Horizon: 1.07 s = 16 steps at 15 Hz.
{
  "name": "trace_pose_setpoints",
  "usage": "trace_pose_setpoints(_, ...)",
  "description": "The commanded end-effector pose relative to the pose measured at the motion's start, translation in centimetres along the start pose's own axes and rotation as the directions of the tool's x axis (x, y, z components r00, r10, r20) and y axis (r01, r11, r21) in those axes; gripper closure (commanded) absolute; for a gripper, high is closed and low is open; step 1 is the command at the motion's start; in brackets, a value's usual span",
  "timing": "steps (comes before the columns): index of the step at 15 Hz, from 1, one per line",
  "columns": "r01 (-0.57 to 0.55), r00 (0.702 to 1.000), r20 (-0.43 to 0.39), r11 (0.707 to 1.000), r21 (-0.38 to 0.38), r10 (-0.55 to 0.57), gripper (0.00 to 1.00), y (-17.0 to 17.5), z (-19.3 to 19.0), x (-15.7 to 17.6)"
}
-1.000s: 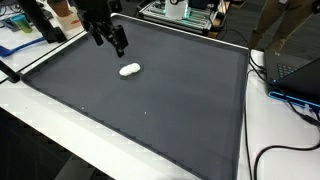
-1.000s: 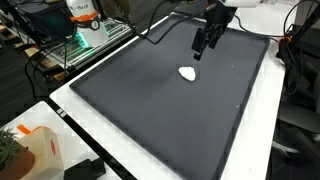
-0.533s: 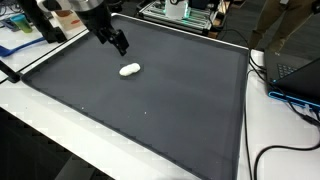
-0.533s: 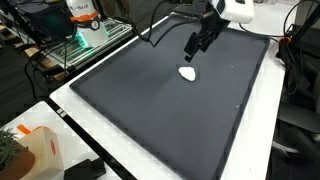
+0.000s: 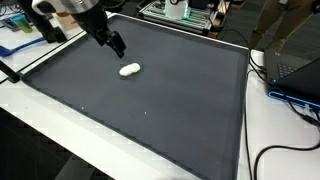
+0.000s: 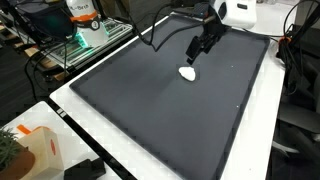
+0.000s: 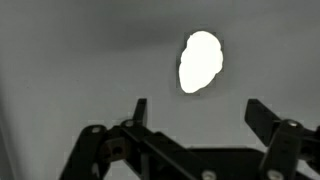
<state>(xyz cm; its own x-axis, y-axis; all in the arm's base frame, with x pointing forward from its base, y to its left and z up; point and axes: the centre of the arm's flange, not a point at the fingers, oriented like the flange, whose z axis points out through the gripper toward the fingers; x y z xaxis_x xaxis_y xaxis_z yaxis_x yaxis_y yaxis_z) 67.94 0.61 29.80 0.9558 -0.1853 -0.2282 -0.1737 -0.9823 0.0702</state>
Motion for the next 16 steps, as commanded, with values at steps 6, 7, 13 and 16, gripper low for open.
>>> trace_pose_setpoints(6,-0.047,0.985,0.171,0.996,0.074,0.034,0.0,1.0,4.0,5.1)
trace_pose_setpoints(7,-0.06,0.981,0.188,0.995,0.083,0.043,0.0,1.1,4.4,5.4)
trace_pose_setpoints(13,-0.116,0.96,0.267,0.986,0.117,0.082,0.0,1.9,6.2,6.8)
trace_pose_setpoints(16,-0.141,0.951,0.293,0.983,0.119,0.101,0.0,2.0,6.8,7.2)
